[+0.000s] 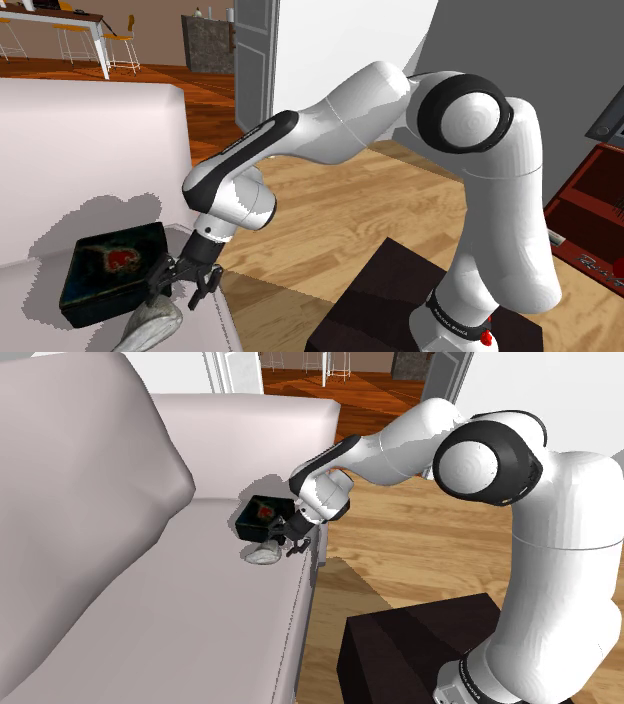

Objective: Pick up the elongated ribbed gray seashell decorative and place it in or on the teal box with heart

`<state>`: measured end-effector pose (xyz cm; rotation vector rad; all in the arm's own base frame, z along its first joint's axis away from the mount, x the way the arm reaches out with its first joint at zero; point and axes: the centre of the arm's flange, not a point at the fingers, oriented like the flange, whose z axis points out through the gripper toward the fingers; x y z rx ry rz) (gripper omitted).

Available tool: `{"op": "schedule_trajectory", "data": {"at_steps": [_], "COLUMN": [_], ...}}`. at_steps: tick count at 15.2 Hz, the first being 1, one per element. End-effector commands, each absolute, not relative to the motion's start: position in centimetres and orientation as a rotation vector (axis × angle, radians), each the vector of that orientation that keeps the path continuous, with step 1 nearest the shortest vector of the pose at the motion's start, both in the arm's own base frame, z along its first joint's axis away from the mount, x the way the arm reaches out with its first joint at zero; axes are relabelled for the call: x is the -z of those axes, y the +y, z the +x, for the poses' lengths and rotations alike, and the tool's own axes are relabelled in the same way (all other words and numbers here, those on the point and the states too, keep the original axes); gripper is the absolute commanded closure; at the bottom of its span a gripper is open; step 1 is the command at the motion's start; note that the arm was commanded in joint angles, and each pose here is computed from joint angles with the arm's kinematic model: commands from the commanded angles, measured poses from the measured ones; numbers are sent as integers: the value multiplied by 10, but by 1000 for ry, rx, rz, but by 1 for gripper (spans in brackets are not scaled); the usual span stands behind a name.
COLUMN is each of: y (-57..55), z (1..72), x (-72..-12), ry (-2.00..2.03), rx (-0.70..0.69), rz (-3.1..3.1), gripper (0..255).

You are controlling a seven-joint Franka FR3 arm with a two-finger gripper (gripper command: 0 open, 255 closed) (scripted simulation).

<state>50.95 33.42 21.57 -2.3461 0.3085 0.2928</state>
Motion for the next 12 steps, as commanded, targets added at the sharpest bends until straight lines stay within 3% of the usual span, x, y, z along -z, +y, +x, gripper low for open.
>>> {"op": "schedule_trajectory", "data": {"at_steps": [1,8,9,12], "y": [340,340,340,340], "z": [509,509,509,509], "x": [-209,-209,-209,-209], "ry": [308,308,308,308], "rx": [-294,-294,-294,-294], "rz": [-2346,-2346,-2346,-2346], "gripper": [0,0,255,255]}}
